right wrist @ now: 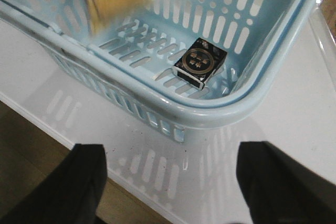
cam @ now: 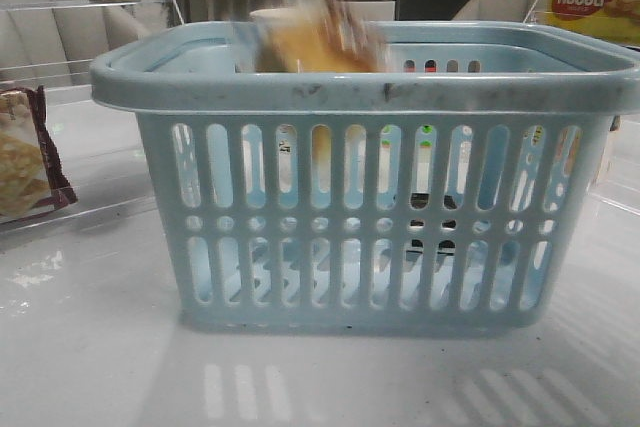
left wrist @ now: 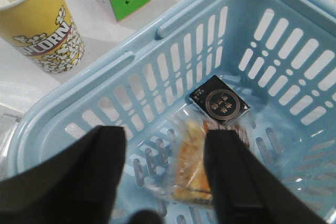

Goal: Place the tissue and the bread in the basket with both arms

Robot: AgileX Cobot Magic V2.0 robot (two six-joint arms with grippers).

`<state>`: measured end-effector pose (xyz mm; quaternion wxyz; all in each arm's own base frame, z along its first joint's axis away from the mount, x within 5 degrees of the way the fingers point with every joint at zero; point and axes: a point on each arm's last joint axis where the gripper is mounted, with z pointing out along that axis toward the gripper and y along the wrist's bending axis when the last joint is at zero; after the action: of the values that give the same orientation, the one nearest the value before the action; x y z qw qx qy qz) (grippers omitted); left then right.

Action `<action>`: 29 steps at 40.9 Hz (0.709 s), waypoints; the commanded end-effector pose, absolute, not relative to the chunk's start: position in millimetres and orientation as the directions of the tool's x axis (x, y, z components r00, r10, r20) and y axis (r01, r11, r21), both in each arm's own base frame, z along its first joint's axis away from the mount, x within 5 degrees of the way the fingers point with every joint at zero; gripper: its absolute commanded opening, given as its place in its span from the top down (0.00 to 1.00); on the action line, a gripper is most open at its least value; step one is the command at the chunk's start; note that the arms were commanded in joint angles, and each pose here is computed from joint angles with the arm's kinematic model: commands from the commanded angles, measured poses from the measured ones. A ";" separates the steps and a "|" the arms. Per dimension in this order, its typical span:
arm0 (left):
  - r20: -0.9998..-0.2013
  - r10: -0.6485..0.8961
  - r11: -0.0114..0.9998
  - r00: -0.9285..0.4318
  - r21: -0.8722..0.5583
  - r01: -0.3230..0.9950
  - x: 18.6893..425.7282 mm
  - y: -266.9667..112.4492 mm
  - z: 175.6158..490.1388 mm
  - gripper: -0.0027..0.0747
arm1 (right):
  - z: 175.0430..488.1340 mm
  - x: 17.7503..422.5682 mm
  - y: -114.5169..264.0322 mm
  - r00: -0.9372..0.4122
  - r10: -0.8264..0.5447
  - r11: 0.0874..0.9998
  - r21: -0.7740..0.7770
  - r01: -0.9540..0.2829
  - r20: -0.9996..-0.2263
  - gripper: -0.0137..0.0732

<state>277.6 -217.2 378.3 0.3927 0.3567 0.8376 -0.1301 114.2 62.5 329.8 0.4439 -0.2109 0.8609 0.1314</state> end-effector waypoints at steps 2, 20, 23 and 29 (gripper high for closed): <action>-0.852 0.396 0.719 -0.343 0.056 0.692 265.2 -211.2 415.1 0.21 | 343.2 116.6 63.0 -0.440 -0.223 0.875 0.020 -0.483 -0.870 0.14; -0.906 0.328 0.729 -0.268 0.062 0.682 164.5 -133.9 407.8 0.22 | 341.2 115.5 62.5 -0.458 -0.235 0.875 0.019 -0.484 -0.857 0.14; -0.907 0.323 0.731 -0.269 0.058 0.680 145.9 -119.4 398.3 0.22 | 340.2 115.2 61.8 -0.464 -0.247 0.875 0.010 -0.484 -0.851 0.14; -0.903 0.298 0.769 -0.308 0.036 0.638 116.7 -91.8 376.2 0.22 | 337.9 115.2 60.0 -0.469 -0.275 0.876 -0.018 -0.481 -0.839 0.14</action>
<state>129.2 -103.6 370.7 0.4684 0.3239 0.8071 -0.1560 112.7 60.2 326.4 0.4267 -0.2189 0.8699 0.1151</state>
